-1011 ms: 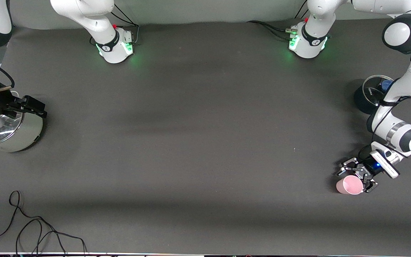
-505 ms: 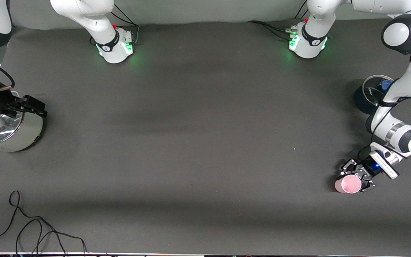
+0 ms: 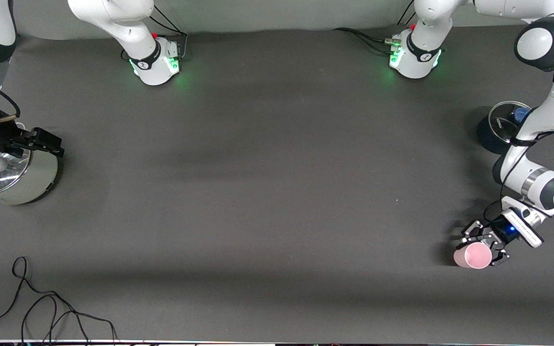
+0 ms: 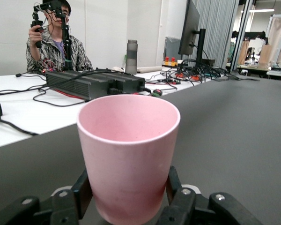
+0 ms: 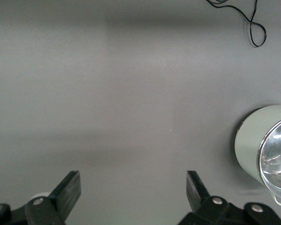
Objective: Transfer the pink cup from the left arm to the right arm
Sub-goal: 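Close the left gripper around the pink cup's rim, then lift the cup with the left gripper while the right gripper reaches over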
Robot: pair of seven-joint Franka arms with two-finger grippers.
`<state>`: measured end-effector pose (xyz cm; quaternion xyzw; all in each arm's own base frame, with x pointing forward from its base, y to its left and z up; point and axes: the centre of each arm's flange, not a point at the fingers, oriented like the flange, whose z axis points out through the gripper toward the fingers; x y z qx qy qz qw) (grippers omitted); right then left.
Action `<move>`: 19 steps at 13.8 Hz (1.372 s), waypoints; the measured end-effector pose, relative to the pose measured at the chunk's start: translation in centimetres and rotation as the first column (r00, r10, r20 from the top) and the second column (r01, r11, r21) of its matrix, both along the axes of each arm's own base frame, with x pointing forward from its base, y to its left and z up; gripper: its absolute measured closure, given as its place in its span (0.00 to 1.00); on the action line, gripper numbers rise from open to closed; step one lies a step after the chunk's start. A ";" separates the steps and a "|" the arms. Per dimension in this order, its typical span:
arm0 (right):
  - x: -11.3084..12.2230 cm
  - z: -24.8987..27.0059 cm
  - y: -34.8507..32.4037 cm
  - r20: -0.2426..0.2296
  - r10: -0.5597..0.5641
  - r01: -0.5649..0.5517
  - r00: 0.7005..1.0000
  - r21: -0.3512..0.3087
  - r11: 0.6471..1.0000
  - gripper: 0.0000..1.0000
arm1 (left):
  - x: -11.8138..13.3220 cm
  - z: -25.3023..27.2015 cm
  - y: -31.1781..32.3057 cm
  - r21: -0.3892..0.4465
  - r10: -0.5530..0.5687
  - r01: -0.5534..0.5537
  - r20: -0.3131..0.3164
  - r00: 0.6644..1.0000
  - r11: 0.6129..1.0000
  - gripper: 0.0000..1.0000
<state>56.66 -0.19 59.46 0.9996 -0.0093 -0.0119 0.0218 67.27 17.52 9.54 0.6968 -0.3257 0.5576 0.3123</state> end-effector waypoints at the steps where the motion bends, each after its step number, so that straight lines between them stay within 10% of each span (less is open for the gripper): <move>1: 0.0 0.0 0.0 0.000 0.000 0.000 1.000 0.000 1.000 0.00 | 0.5 1.0 -0.1 -0.002 0.008 -0.008 -0.006 1.000 1.000 0.33; 9: 0.0 0.0 0.0 0.001 0.000 0.000 1.000 0.000 1.000 0.00 | 3.2 12.8 -13.4 0.029 0.212 -0.210 -0.119 0.970 0.977 0.33; 19: 0.0 0.2 -0.4 0.002 -0.008 0.008 1.000 0.000 1.000 0.00 | -4.9 25.3 -35.0 0.004 0.105 -0.107 -0.245 0.964 0.994 0.33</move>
